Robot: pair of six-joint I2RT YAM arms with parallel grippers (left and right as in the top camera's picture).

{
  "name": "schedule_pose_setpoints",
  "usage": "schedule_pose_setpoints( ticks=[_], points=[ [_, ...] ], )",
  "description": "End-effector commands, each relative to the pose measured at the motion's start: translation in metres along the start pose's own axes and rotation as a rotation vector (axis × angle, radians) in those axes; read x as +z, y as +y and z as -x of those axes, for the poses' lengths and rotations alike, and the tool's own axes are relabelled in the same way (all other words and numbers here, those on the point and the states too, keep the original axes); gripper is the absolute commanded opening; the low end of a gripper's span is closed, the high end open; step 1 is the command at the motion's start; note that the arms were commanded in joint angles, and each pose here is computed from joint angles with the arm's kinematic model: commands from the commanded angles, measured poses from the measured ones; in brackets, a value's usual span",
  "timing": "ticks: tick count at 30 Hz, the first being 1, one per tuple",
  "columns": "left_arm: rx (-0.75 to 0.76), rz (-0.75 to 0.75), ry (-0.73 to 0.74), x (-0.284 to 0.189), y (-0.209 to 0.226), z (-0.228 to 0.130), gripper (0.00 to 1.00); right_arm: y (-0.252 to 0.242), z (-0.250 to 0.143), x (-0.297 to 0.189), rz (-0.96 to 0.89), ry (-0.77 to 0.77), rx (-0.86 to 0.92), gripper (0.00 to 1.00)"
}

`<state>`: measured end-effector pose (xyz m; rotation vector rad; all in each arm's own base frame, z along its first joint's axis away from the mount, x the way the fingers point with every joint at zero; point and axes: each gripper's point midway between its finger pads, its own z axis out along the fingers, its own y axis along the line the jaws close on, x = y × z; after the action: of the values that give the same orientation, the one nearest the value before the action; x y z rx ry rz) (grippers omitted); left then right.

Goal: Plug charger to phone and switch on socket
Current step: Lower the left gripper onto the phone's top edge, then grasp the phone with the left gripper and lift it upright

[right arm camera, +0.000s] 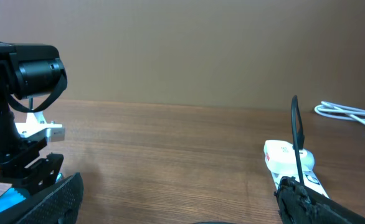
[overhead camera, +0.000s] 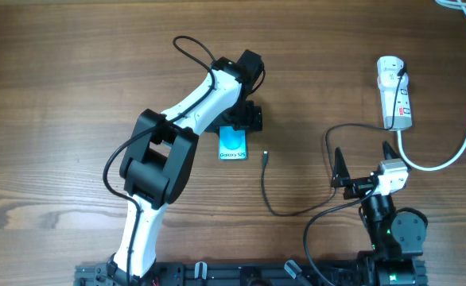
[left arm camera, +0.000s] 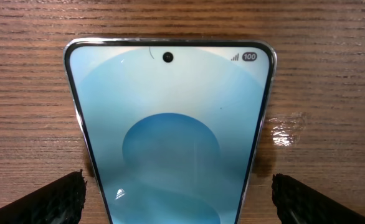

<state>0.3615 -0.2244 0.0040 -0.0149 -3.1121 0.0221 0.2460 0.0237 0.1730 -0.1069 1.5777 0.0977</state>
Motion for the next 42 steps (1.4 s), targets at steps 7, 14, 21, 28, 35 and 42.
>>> schedule_pose_setpoints(
  ticks=[7,14,21,28,35,42],
  points=[
    [-0.018,0.024,0.051,0.023,0.007,-0.014,1.00,-0.001,0.002,0.000,-0.006,-0.007,-0.018,1.00],
    [-0.037,0.043,0.080,0.038,0.015,-0.027,1.00,-0.001,0.002,0.000,-0.006,-0.008,-0.018,1.00],
    [-0.037,0.042,0.078,0.039,0.015,-0.026,1.00,-0.001,0.002,0.000,-0.006,-0.007,-0.018,1.00],
    [-0.037,0.041,0.076,0.039,0.015,-0.026,0.99,-0.001,0.002,0.000,-0.006,-0.007,-0.018,1.00],
    [-0.037,0.041,0.076,0.039,0.015,-0.026,0.92,-0.001,0.002,0.000,-0.006,-0.007,-0.018,1.00],
    [-0.037,0.041,0.076,0.039,0.015,-0.026,0.83,-0.001,0.002,0.000,-0.006,-0.007,-0.018,1.00]
  ],
)
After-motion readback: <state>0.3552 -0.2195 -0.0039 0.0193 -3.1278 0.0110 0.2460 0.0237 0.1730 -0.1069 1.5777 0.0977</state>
